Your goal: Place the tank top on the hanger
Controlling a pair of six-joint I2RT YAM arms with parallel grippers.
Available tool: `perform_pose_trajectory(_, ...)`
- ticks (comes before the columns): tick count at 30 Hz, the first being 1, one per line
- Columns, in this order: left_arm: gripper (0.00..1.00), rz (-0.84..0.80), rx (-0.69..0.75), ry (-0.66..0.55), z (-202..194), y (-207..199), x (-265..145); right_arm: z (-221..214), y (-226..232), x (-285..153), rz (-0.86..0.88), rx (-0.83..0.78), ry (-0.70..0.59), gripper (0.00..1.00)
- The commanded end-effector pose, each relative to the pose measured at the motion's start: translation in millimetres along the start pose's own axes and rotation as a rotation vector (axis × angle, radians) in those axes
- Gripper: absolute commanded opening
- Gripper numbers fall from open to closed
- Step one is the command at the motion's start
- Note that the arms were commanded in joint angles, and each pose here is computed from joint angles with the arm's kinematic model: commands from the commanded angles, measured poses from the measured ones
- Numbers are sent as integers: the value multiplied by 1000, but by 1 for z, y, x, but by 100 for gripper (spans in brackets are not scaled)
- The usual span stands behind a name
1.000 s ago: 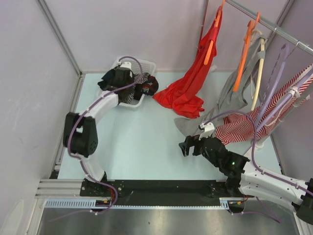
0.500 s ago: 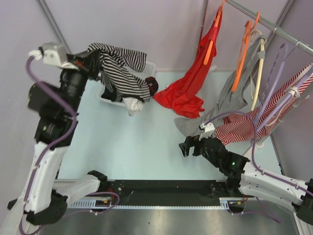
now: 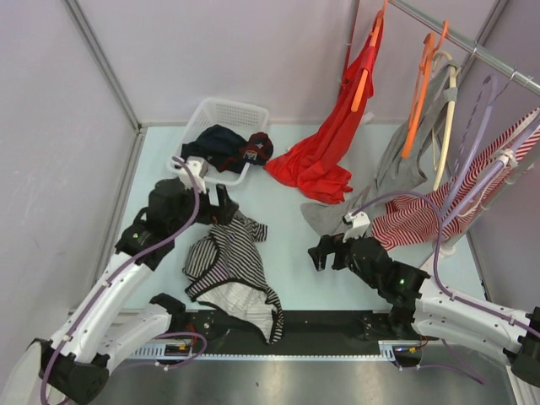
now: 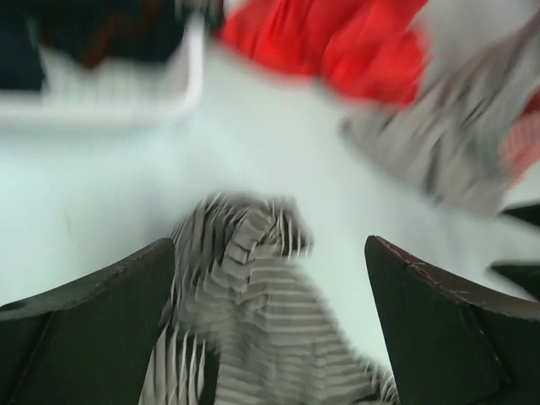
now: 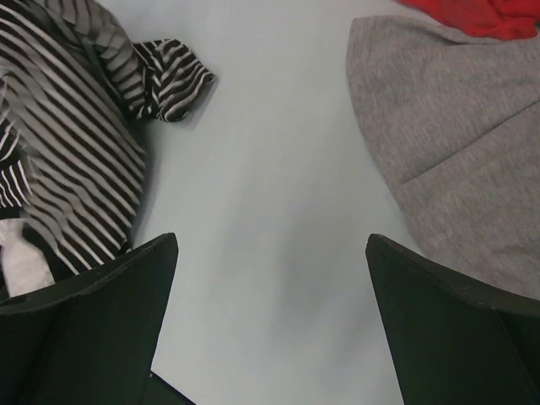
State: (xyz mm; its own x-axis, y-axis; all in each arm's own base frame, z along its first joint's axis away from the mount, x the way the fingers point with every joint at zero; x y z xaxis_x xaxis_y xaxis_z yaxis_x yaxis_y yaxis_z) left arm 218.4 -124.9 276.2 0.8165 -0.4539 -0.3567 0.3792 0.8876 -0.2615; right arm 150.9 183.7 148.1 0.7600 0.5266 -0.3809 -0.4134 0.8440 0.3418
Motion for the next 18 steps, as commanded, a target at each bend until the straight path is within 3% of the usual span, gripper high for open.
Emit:
perform_pose_trajectory(1, 99, 86, 19, 54, -13, 12, -23, 2, 8, 3, 26, 18, -4, 100)
perform_pose_trajectory(5, 99, 86, 118, -69, 28, 8, -47, -1, 15, 7, 44, 19, 4, 100)
perform_pose_trajectory(10, 100, 197, 142, -189, 59, 18, -37, -2, 36, 11, 106, -2, 15, 100)
perform_pose_trajectory(16, 99, 208, 126, -344, 61, 23, -39, 3, 75, 3, 179, -106, 22, 99)
perform_pose_trajectory(18, 99, 238, 137, -326, 47, 31, -32, 1, 93, -1, 213, -148, 33, 100)
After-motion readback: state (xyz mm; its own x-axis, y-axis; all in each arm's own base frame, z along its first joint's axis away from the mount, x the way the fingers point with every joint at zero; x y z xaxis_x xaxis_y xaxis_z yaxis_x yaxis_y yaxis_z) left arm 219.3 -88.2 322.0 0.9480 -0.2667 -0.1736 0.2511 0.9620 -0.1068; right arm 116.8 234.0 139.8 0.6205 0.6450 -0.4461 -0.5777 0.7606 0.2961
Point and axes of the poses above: each gripper's point midway between its finger pads, its own x axis out along the fingers, its own y axis along the line the jaws close on, z = x × y, the point moved 5 cm from there along -x, back along the fingers
